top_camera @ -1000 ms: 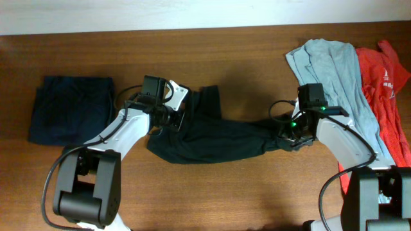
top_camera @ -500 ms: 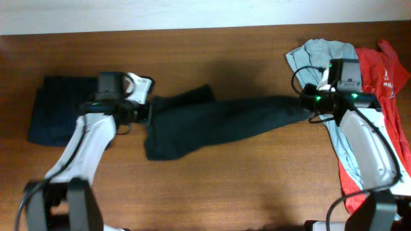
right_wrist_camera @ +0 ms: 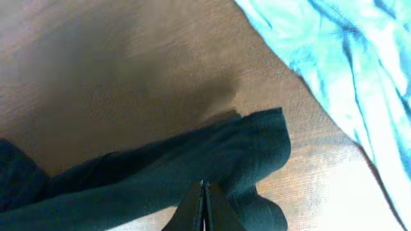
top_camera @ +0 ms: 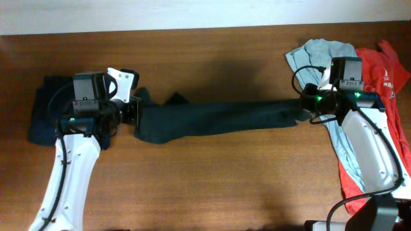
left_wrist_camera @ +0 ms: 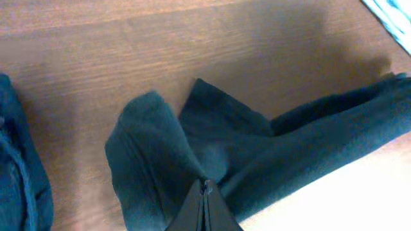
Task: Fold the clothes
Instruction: 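Grasp the shirt with both grippers, lift and lay it flat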
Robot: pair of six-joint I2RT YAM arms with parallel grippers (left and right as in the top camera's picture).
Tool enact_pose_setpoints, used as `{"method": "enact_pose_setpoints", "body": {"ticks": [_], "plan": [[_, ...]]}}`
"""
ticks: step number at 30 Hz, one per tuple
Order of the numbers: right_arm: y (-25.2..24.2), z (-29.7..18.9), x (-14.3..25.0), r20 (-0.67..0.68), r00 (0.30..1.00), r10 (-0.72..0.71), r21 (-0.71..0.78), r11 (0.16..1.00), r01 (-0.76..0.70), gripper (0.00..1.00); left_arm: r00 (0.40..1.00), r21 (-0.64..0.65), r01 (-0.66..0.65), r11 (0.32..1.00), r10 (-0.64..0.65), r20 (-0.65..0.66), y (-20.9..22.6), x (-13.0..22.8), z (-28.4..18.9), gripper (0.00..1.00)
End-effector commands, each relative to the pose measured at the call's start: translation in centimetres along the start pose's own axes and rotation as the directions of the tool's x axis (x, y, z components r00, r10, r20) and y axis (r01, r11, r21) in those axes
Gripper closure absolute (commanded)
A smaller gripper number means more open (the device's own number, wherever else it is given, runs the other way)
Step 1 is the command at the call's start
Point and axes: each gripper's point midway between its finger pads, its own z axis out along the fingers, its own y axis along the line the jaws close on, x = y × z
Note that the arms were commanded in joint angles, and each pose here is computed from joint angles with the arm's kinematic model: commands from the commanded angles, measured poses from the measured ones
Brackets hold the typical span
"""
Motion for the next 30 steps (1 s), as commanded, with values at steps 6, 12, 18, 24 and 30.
{"method": "enact_pose_setpoints", "body": {"ticks": [6, 12, 18, 24, 30], "plan": [[1.4, -4.9, -1.0, 0.113, 0.991, -0.074, -0.048, 0.996, 0.079, 0.96, 0.97, -0.042, -0.063, 0.997, 0.071, 0.234, -3.1, -4.4, -9.6, 0.99], [4.3, -17.4, -3.3, 0.488, 0.867, -0.102, -0.116, 0.977, 0.18, 0.96, 0.808, -0.163, -0.166, 0.973, 0.229, 0.543, -7.3, -9.9, -22.5, 0.99], [5.4, -25.8, -1.7, 0.685, 0.723, -0.093, -0.136, 0.958, 0.252, 0.96, 0.72, -0.204, -0.195, 0.959, 0.281, 0.635, -9.4, -10.5, -27.7, 1.0], [5.9, -28.1, 0.2, 0.715, 0.693, -0.091, -0.163, 0.942, 0.292, 0.96, 0.701, -0.214, -0.198, 0.956, 0.291, 0.651, -10.0, -10.0, -29.0, 1.0], [5.7, -22.3, -1.4, 0.578, 0.809, -0.103, -0.175, 0.953, 0.247, 0.96, 0.84, -0.237, -0.1, 0.966, 0.21, 0.501, -5.7, -10.0, -23.1, 1.0]]}}
